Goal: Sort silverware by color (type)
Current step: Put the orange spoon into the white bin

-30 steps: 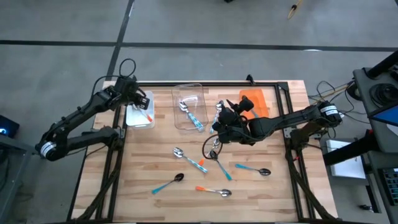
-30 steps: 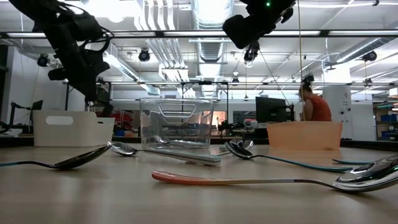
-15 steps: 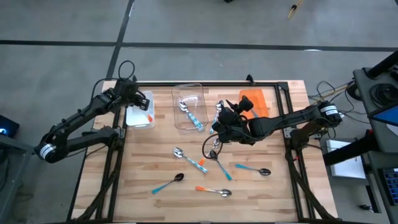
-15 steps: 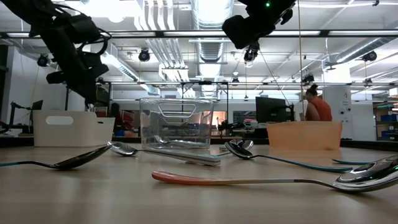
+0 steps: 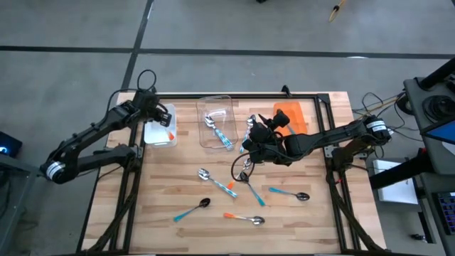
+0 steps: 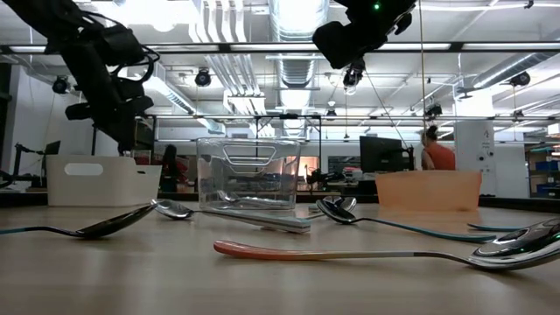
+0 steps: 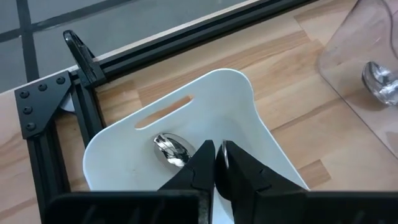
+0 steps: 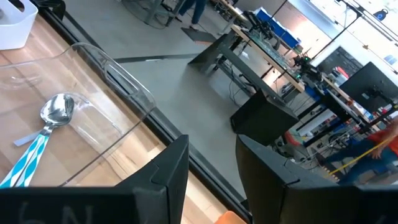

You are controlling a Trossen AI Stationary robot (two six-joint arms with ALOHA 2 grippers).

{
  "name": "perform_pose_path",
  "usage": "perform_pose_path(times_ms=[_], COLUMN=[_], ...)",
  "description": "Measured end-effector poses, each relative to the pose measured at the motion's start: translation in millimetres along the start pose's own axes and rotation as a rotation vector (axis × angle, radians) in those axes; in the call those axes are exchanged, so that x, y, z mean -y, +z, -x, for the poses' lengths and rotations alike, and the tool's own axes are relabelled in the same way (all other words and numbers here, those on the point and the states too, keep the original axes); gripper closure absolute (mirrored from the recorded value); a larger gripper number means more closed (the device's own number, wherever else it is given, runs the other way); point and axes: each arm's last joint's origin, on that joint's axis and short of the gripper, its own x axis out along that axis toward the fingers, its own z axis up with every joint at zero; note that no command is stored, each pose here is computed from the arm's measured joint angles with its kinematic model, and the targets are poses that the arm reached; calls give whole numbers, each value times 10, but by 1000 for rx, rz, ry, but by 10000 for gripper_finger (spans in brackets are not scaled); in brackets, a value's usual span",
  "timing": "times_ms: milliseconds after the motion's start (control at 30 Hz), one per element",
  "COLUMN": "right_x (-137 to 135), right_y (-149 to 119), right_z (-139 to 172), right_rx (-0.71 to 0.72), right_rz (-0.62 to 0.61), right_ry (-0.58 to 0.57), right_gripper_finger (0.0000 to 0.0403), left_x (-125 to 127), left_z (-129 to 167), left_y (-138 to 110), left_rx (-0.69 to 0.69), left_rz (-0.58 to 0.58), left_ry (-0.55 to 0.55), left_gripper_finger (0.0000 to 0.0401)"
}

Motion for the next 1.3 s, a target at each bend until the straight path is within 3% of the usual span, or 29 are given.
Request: perform_pose_path(times_ms=[1300], right_x=[-1], right_y=[0], right_z=[0], right_rx=[0], right_rz=[-1], right_ry=[0], right_gripper_finger=[277], left_x=[61], left_z=[-388], left_y=[21], left_rx=[-121], left_rz=[0], left_ry=[54], left_gripper_finger=[387])
